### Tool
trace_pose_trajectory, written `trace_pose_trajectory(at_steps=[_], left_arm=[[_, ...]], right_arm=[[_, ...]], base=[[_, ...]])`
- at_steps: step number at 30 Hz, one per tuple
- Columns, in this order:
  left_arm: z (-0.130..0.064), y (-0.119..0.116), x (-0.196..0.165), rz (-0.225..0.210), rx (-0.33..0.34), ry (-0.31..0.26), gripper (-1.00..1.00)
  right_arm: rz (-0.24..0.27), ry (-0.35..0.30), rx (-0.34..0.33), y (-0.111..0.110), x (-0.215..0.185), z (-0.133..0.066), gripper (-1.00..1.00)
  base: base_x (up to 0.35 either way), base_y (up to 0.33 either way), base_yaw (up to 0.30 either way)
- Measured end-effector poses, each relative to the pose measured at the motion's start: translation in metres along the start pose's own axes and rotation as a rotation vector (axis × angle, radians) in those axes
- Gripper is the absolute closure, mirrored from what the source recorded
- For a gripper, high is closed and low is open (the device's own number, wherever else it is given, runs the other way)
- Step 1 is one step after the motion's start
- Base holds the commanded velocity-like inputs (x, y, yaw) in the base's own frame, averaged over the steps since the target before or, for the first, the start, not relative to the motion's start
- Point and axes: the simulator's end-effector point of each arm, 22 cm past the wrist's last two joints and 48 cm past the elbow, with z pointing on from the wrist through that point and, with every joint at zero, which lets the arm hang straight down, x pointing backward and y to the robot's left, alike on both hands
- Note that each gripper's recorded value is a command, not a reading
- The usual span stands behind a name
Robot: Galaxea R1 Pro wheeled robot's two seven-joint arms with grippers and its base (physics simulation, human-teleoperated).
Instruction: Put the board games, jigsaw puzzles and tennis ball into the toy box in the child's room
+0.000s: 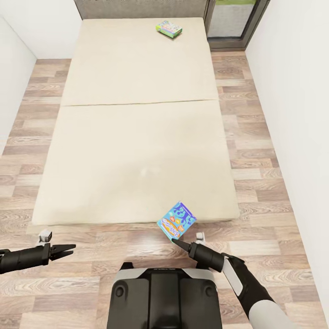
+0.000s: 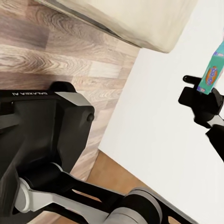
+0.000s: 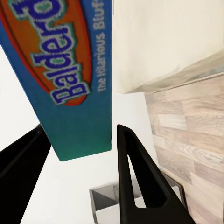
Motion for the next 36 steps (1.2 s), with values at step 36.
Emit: trace_pose_trajectory(at_steps=[36], left_arm=[[-0.011,-0.024,-0.011,0.054,0.018,-0.031,-1.0]], right_arm=[[-0.166,-0.028,-0.065,0.058,-0.025,-0.002,1.0]], base=[[0.0,0.0,0.0]])
